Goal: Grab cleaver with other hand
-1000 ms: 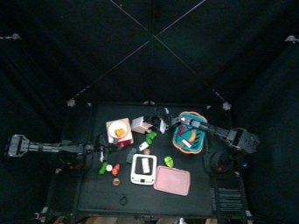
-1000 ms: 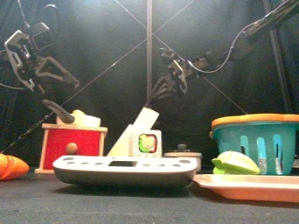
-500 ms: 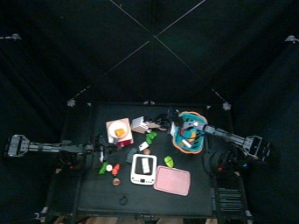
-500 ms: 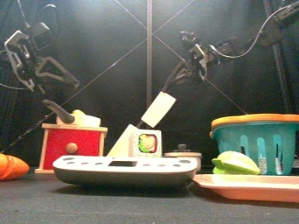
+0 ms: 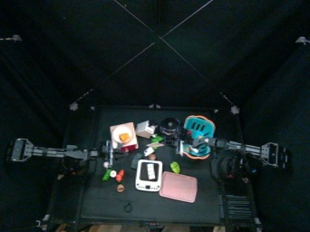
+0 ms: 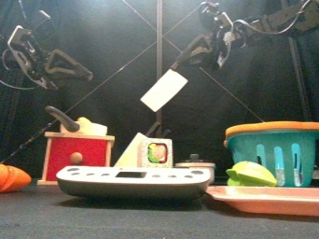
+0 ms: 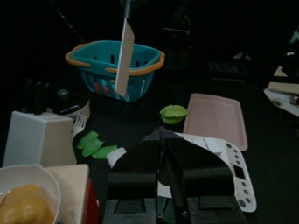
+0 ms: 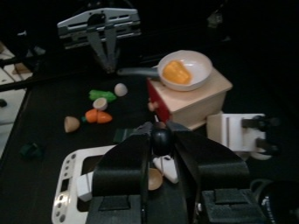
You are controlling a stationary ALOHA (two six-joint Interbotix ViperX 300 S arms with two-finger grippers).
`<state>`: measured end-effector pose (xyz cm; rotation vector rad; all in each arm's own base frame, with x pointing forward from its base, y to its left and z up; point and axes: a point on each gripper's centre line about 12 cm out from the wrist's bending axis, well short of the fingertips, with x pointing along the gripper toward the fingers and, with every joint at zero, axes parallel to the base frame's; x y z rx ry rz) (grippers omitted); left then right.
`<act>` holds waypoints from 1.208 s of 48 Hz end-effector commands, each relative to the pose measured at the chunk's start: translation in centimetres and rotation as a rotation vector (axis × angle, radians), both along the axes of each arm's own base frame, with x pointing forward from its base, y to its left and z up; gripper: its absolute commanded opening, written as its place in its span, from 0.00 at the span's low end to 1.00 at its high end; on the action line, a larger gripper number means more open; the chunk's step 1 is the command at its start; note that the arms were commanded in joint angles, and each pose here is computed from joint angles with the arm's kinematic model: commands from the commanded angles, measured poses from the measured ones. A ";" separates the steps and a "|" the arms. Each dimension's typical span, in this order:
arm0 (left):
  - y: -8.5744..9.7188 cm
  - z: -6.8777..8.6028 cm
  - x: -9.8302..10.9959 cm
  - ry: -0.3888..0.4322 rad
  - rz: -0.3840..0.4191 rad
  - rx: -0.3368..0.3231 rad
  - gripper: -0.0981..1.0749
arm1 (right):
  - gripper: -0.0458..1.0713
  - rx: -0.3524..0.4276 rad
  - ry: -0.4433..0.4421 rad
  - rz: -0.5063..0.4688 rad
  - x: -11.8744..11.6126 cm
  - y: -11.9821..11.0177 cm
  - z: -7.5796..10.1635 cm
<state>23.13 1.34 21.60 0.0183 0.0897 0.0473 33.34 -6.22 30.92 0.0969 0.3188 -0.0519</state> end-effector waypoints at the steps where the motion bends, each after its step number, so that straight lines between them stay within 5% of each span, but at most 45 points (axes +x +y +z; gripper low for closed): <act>1: -0.2 0.5 1.3 -0.024 -0.020 0.015 0.60 | 0.54 -0.017 -0.031 0.032 0.6 2.1 0.9; 15: -0.7 -0.7 4.7 0.048 -0.056 0.030 0.80 | 0.54 -0.053 -0.006 0.010 2.1 4.7 -0.8; 33: -0.5 -2.5 8.3 0.100 -0.047 0.009 0.80 | 0.54 -0.043 -0.016 -0.033 2.2 4.5 -0.7; 58: -0.3 -3.4 9.1 0.059 -0.021 -0.021 0.80 | 0.54 -0.053 -0.024 -0.008 2.4 5.3 -0.4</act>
